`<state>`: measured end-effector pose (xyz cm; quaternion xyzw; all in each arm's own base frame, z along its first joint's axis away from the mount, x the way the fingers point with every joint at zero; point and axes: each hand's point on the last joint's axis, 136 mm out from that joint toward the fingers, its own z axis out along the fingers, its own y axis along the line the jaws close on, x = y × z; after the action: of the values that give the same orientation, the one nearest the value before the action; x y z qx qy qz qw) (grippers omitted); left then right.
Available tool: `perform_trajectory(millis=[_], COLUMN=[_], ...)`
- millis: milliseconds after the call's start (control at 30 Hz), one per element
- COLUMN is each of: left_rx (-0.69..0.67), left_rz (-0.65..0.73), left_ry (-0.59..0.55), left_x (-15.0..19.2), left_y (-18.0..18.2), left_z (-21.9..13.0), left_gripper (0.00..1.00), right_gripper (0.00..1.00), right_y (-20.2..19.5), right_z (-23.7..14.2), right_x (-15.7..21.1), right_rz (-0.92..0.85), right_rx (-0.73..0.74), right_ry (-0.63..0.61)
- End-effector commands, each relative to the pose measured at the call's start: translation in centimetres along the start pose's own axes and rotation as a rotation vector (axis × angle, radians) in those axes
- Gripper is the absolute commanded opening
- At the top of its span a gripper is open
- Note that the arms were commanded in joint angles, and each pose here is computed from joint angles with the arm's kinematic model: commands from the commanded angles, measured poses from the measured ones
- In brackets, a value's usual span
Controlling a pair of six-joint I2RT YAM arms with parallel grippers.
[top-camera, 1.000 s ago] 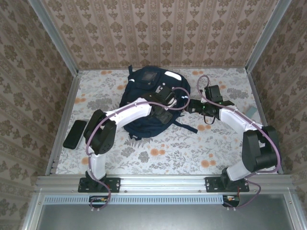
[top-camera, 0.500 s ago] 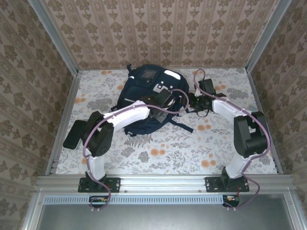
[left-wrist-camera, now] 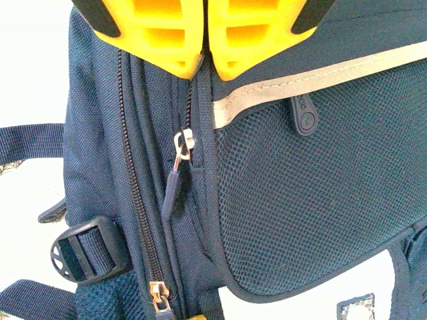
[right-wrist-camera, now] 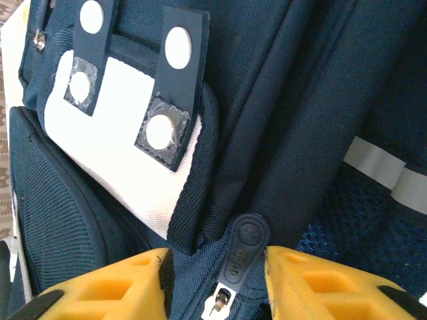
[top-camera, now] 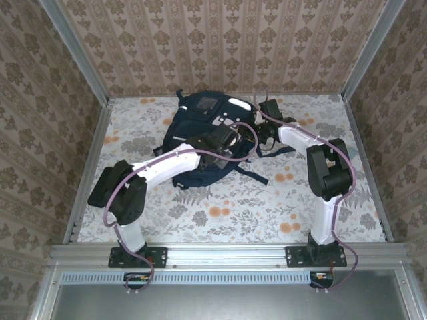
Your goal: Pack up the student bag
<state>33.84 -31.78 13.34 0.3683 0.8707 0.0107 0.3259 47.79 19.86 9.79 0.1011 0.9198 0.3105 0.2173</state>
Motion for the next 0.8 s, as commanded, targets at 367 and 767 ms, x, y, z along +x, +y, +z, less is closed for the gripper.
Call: perform_trajectory(millis=[367,767], left_rx=[-0.051,-0.051], left_rz=[-0.045,-0.065], left_ry=[-0.077,-0.070], left_x=[-1.7,-1.4], left_y=[1.8,2.0], left_z=[-1.5,-1.2], left_gripper=[0.02,0.00], right_gripper=[0.18,0.00], right_y=[-1.6,0.3], right_z=[0.3,-1.9], right_x=[1.3,1.9], right_rz=[-0.027,-0.054], right_rx=[0.089,-0.001], right_ry=[0.054,0.013])
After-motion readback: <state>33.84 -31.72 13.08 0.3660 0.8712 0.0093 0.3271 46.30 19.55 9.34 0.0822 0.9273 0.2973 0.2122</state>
